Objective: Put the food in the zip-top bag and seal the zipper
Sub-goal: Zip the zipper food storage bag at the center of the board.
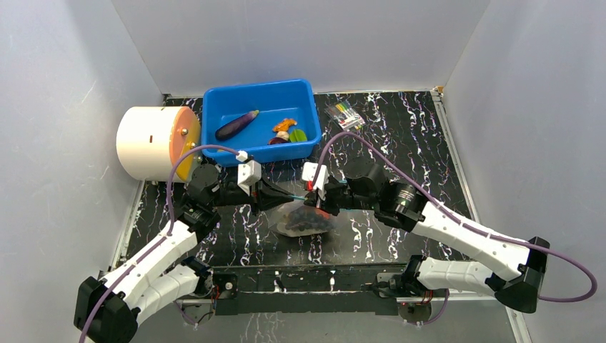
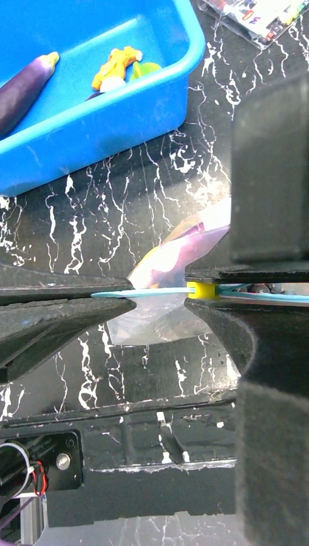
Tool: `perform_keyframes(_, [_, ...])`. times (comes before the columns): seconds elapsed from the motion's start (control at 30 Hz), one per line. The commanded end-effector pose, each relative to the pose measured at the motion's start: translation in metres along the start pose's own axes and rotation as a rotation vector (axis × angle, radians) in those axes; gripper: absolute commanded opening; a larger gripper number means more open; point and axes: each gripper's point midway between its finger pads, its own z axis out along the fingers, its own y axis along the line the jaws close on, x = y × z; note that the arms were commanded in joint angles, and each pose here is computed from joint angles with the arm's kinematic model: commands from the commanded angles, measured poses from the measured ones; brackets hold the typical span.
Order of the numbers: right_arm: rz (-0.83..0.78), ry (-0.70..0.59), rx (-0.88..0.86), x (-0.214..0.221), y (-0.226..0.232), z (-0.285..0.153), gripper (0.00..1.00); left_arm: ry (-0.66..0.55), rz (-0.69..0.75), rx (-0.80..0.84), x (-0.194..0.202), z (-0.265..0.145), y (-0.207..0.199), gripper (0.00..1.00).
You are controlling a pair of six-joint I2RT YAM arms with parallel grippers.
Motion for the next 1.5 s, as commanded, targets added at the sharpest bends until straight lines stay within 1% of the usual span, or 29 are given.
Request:
perform_keyframes(0.0, [-0.017,0.037,0.088,0.007,-0.014,-0.021,0.0,-0.058,0.062,-0.033,-0.018,-0.002,0.006,0.0])
perform_keyframes(0.17, [-0.017,0.01,0.073,0.002,-0.011,-0.022,0.0,-0.054,0.039,-0.019,-0.018,0.0,0.006,0.0])
perform_keyframes(0.23, [-0.017,-0.016,0.047,-0.004,-0.008,-0.018,0.0,-0.03,0.027,0.034,-0.012,0.002,0.001,0.0])
perform_keyframes(0.27, [-0.016,-0.032,0.031,-0.008,-0.006,-0.016,0.0,-0.013,0.022,0.064,-0.009,0.003,-0.002,0.07])
perform_keyframes(0.3, [-0.016,-0.049,0.019,-0.012,-0.005,-0.013,0.0,0.004,0.014,0.087,-0.006,0.004,-0.003,0.19])
perform_keyframes(0.33, [-0.017,-0.063,0.008,-0.016,-0.004,-0.011,0.0,0.021,0.003,0.112,-0.002,0.005,-0.005,0.35])
perform_keyframes(0.37, [-0.018,-0.075,-0.001,-0.02,-0.003,-0.009,0.0,0.035,-0.004,0.132,0.0,0.006,-0.006,0.45])
perform_keyframes(0.43, [-0.021,-0.089,-0.017,-0.026,-0.003,-0.005,0.0,0.051,-0.009,0.159,0.002,0.007,-0.007,0.51])
perform_keyframes(0.57, [-0.024,-0.103,-0.044,-0.034,-0.002,0.002,0.0,0.05,0.005,0.168,-0.003,0.01,-0.003,0.54])
perform_keyframes(0.63, [-0.023,-0.108,-0.05,-0.036,-0.002,0.005,0.0,0.043,0.015,0.179,-0.007,0.012,-0.003,0.52])
perform_keyframes(0.73, [-0.023,-0.117,-0.059,-0.038,-0.002,0.007,0.0,0.039,0.014,0.203,-0.008,0.014,-0.004,0.42])
perform_keyframes(0.8, [-0.02,-0.12,-0.058,-0.039,-0.002,0.007,0.0,0.044,0.007,0.215,-0.006,0.014,-0.006,0.38])
perform_keyframes(0.87, [-0.018,-0.123,-0.057,-0.04,-0.002,0.005,0.0,0.054,0.002,0.219,-0.003,0.014,-0.007,0.38])
perform_keyframes(0.97, [-0.018,-0.134,-0.059,-0.042,-0.001,0.004,0.0,0.07,-0.005,0.218,0.002,0.012,-0.008,0.4])
perform_keyframes(1.03, [-0.018,-0.14,-0.06,-0.043,-0.001,0.004,0.0,0.074,-0.005,0.228,0.003,0.011,-0.009,0.37])
perform_keyframes(1.07, [-0.017,-0.14,-0.062,-0.043,0.0,0.005,0.0,0.075,-0.005,0.234,0.003,0.011,-0.01,0.31])
perform_keyframes(1.1, [-0.017,-0.142,-0.064,-0.044,0.0,0.005,0.0,0.076,-0.006,0.238,0.002,0.011,-0.01,0.21])
perform_keyframes(1.13, [-0.016,-0.143,-0.066,-0.044,0.0,0.006,0.0,0.077,-0.009,0.234,0.001,0.012,-0.01,0.04])
perform_keyframes(1.17, [-0.014,-0.142,-0.067,-0.043,0.0,0.006,0.0,0.079,-0.013,0.22,0.0,0.012,-0.007,0.0])
perform_keyframes(1.3, [-0.004,-0.132,-0.068,-0.039,0.001,0.007,0.0,0.074,0.015,0.151,-0.004,0.011,0.0,0.0])
perform_keyframes(1.47, [-0.009,-0.083,-0.019,-0.026,-0.005,0.001,0.0,0.087,0.071,0.023,-0.015,0.002,0.01,0.0])
